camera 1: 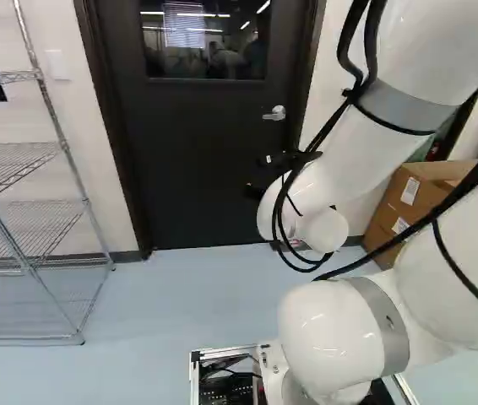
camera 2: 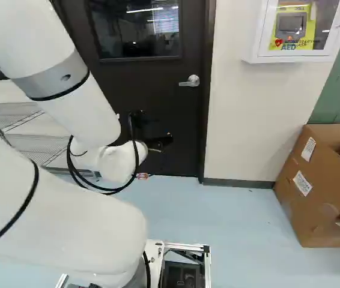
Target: Open the door and move inside
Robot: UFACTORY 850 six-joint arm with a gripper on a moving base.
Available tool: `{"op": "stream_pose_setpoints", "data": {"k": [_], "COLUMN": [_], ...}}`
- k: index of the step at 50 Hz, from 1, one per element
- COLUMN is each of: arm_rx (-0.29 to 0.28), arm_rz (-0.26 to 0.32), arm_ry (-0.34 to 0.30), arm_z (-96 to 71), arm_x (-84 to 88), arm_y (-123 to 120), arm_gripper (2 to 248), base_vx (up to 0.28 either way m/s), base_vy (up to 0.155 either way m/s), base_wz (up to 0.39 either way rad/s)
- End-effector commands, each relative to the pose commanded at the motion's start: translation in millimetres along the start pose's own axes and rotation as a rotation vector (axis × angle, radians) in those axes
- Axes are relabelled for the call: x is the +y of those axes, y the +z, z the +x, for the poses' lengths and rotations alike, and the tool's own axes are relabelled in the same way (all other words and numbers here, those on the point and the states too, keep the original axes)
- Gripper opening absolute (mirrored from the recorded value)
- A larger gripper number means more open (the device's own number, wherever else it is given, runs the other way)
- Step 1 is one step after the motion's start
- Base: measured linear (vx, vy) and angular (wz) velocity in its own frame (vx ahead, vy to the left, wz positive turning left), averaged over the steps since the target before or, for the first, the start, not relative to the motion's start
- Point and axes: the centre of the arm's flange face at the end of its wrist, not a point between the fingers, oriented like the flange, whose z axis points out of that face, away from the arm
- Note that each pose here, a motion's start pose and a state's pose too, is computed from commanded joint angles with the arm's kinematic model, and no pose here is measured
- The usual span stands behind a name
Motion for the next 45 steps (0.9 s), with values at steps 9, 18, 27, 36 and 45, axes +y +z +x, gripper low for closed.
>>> {"op": "stream_pose_setpoints", "data": {"k": [9,18,27,36,45], "arm_rx": [0.0,0.0,0.0,0.0,0.0], "arm_rz": [0.0,0.0,0.0,0.0,0.0], "arm_ry": [0.0,0.0,0.0,0.0,0.0], "arm_z": [0.0,0.0,0.0,0.0,0.0], "arm_x": [0.0,0.0,0.0,0.0,0.0], "arm_y": [0.0,0.0,0.0,0.0,0.0], "arm_gripper": [247,247,247,247,247], "base_vx": [0.183,0.167,0.153,0.151,0.14], "base_vy": [0.057,0.095,0.107,0.106,0.108], "base_wz": [-0.29,-0.25,-0.196,-0.208,-0.21]}}
